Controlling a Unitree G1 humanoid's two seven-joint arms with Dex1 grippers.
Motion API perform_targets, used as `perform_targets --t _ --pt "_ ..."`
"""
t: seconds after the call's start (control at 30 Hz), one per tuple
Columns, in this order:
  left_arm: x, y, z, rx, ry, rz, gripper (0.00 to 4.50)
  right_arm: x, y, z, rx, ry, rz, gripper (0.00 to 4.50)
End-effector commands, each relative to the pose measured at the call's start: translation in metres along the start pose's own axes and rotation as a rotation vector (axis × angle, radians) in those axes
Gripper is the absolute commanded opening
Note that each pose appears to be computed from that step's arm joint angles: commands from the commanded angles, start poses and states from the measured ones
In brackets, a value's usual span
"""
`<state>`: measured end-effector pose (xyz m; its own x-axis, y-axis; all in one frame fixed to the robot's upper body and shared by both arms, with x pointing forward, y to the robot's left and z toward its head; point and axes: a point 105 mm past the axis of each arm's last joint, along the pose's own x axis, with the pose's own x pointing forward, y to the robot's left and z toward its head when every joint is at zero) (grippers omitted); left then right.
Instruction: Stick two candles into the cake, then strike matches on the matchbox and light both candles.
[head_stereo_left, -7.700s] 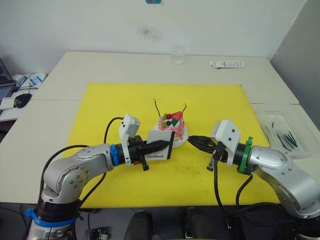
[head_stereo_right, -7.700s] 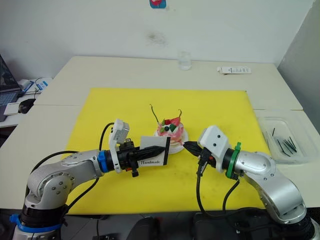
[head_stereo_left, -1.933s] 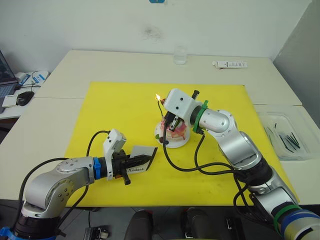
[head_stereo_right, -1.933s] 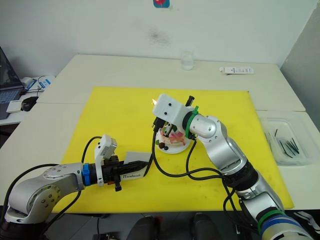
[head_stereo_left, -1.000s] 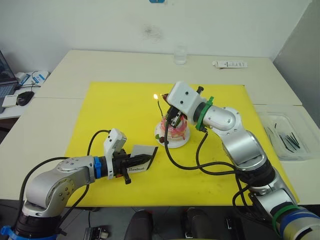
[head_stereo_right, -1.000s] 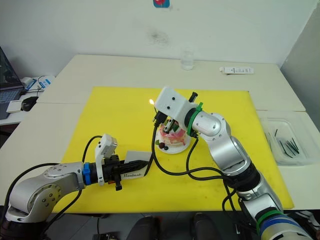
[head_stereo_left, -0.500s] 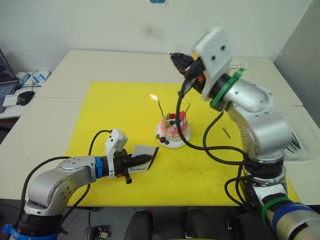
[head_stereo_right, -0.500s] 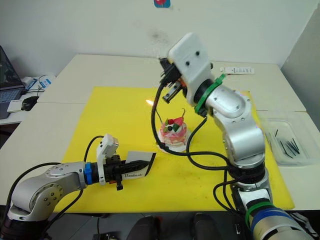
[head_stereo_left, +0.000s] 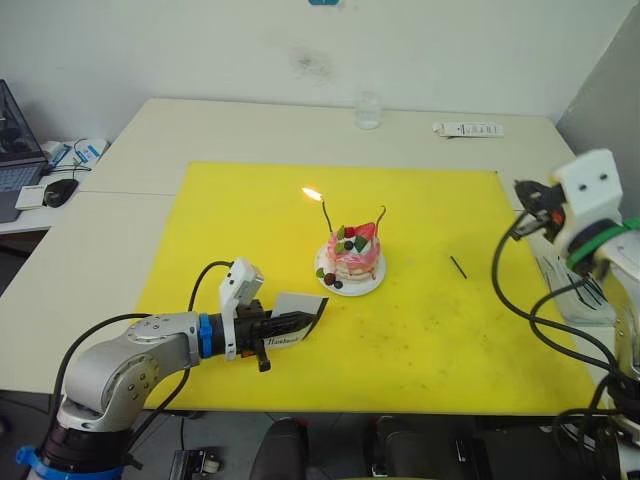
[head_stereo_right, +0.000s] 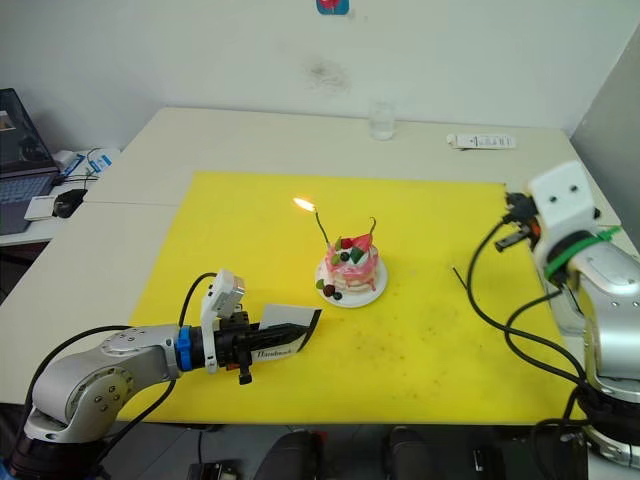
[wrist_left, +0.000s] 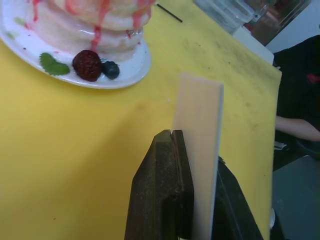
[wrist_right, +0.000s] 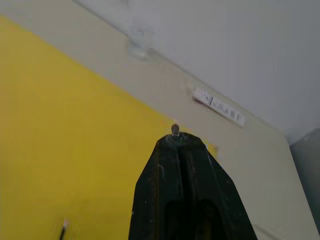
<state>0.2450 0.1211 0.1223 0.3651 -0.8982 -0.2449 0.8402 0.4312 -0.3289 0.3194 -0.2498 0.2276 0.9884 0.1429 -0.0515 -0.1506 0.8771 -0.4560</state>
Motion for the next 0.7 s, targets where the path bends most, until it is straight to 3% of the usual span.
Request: perform_targets --t 0.03,0.23,0.47,0.57,0.7 --pt "0.008 -0.019 0.007 0.029 -0.023 -0.069 0.0 -0.01 -0.032 -0.016 0.007 0.025 -0.1 0.08" --pt "0.011 -0.027 0.001 0.006 -0.032 -0.085 0.0 -0.015 -0.077 -0.062 0.049 0.168 -0.251 0.08" --pt "0.008 -0.029 -0.005 -0.007 -0.04 -0.074 0.0 -0.012 -0.1 -0.099 0.132 0.316 -0.337 0.08" --pt "0.007 -0.028 -0.006 -0.008 -0.042 -0.065 0.0 -0.011 -0.102 -0.103 0.16 0.327 -0.351 0.71" --pt "0.006 -0.027 -0.008 -0.01 -0.043 -0.053 0.0 -0.008 -0.102 -0.093 0.175 0.273 -0.349 2.08"
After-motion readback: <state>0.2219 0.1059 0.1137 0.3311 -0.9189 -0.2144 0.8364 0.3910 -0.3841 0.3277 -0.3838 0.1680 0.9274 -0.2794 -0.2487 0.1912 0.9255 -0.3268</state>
